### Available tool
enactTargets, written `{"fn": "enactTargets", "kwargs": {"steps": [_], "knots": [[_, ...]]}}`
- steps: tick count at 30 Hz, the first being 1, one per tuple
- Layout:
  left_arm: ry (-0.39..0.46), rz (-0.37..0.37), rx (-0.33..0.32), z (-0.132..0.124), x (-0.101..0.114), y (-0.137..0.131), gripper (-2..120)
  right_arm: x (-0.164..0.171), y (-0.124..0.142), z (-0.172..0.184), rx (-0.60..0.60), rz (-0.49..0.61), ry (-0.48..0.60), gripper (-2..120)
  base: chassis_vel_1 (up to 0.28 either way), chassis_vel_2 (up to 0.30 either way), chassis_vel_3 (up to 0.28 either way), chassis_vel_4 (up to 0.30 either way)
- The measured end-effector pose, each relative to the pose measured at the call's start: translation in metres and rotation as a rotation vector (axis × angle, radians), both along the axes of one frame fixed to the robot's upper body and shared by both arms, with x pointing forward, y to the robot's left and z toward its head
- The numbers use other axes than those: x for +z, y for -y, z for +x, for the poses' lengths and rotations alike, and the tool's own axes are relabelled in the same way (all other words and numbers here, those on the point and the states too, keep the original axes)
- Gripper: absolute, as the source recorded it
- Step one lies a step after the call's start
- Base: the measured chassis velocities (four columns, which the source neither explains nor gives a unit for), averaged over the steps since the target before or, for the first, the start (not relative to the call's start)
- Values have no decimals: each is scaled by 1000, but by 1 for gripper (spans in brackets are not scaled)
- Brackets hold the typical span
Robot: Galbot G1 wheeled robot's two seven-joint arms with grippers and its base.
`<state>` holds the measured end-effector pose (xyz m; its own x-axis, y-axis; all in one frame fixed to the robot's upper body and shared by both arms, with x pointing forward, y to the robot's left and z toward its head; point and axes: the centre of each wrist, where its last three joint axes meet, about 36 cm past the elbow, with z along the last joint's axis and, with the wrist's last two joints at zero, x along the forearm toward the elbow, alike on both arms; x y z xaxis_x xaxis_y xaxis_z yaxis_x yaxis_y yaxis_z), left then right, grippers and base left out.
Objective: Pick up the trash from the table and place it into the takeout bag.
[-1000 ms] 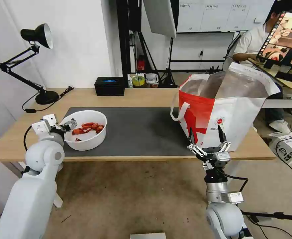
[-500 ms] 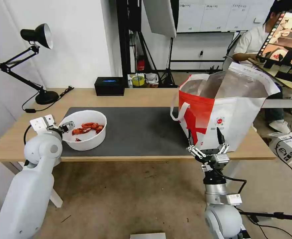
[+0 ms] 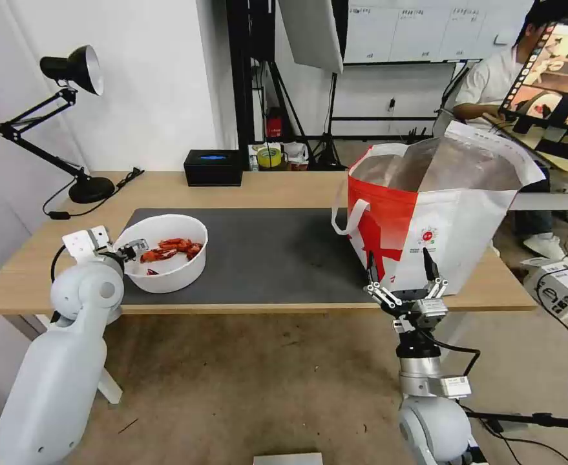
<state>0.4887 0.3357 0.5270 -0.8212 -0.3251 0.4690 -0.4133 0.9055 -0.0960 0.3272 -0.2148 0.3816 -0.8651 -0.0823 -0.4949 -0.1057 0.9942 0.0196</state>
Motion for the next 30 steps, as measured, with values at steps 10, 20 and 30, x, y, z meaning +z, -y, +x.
{"fn": "enactTargets", "kwargs": {"steps": [10,20,30], "knots": [[-9,-15,-1,1,-4,-2,91,3,-2,3,3,6,21,100,0,0,0,0],[-4,-27,-8,0,-4,2,56,4,1,4,-4,4,28,100,0,0,0,0],[-5,-27,-8,-1,-5,1,16,6,2,5,-15,6,30,100,0,0,0,0]]}}
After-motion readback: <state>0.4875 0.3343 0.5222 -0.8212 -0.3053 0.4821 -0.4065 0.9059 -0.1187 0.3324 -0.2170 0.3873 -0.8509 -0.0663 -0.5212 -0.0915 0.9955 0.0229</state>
